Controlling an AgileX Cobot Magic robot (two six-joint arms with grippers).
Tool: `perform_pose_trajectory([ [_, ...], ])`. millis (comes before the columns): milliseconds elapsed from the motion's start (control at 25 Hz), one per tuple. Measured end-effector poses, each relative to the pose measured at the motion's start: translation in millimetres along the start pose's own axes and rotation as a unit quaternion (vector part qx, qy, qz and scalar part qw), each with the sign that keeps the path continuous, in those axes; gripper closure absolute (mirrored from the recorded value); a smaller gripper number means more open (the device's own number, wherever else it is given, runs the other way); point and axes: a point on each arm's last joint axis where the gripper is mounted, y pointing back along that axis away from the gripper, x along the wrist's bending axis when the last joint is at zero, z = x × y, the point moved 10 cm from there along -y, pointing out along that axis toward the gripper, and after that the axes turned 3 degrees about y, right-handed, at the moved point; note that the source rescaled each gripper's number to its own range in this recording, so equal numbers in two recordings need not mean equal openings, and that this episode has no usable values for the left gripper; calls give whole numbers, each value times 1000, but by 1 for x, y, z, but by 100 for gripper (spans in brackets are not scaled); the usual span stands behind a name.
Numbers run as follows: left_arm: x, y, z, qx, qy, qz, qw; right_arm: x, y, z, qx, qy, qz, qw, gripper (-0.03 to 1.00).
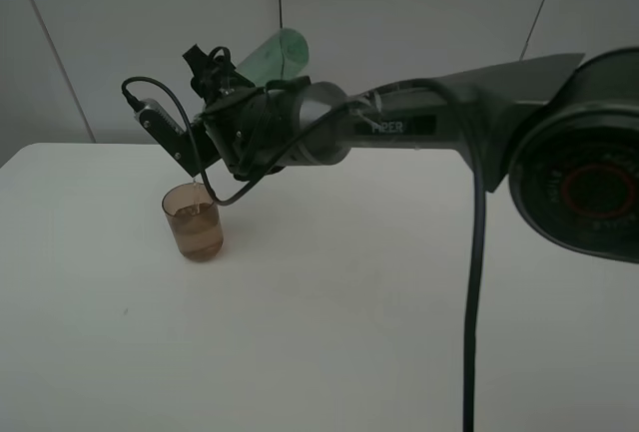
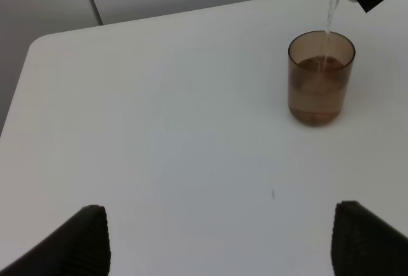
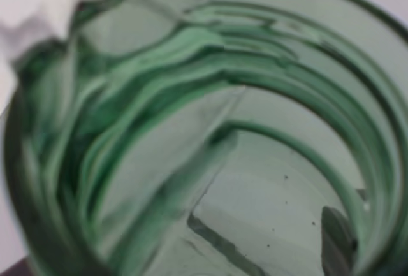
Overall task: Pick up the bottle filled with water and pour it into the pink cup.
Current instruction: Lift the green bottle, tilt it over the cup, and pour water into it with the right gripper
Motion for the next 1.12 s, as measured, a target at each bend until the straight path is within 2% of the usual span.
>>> perform_pose_trajectory([
  [1120, 0, 0, 0, 0, 0, 0, 1000, -5, 5, 4, 4, 4, -4, 1000, 97],
])
